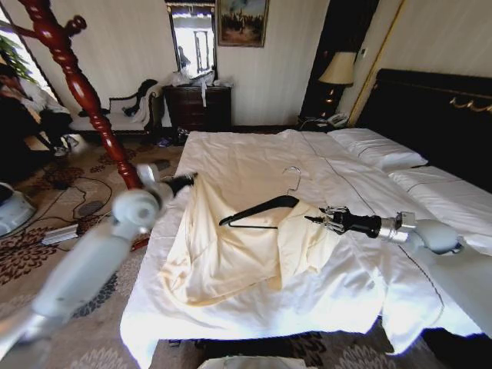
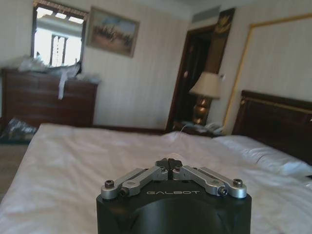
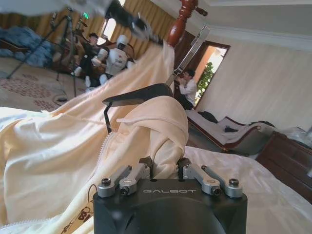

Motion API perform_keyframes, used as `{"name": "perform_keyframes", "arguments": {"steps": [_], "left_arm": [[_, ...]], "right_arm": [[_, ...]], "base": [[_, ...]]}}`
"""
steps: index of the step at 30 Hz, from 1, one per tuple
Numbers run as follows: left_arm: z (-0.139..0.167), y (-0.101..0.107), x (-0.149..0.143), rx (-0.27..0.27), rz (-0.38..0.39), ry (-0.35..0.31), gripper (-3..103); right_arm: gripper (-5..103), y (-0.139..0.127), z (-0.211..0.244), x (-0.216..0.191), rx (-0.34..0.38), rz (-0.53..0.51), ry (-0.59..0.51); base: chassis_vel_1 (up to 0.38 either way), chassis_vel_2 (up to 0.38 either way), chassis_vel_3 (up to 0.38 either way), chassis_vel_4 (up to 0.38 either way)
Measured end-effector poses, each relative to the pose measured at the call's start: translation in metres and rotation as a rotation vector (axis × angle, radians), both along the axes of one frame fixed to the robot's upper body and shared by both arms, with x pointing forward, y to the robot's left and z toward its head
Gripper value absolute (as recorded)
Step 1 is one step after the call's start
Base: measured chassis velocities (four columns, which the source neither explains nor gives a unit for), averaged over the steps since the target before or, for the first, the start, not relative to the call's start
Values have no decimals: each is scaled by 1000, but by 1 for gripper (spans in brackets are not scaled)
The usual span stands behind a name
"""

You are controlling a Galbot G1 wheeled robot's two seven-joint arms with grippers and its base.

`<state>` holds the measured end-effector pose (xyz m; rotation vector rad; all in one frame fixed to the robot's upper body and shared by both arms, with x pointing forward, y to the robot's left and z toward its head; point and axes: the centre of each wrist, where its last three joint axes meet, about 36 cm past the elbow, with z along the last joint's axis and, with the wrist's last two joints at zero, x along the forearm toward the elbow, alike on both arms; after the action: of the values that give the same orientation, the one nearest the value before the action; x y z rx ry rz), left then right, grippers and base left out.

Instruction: Pick up the clothes from the bed and hang them on the clothes hanger.

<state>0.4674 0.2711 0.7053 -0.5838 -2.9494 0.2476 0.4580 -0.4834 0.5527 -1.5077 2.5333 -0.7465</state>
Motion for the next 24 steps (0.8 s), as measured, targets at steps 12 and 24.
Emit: {"name": "perform_keyframes", "arguments": {"steps": [12, 24], "left_arm": [[57, -16, -104, 56, -246, -125, 0], [4, -46, -126, 102, -395, 36, 0]], "right_arm": [[24, 26, -14, -2, 100, -178, 18], [24, 75, -14, -3, 386, -133, 60]], "base": [[0, 0, 0, 0], [0, 0, 0, 0]]}}
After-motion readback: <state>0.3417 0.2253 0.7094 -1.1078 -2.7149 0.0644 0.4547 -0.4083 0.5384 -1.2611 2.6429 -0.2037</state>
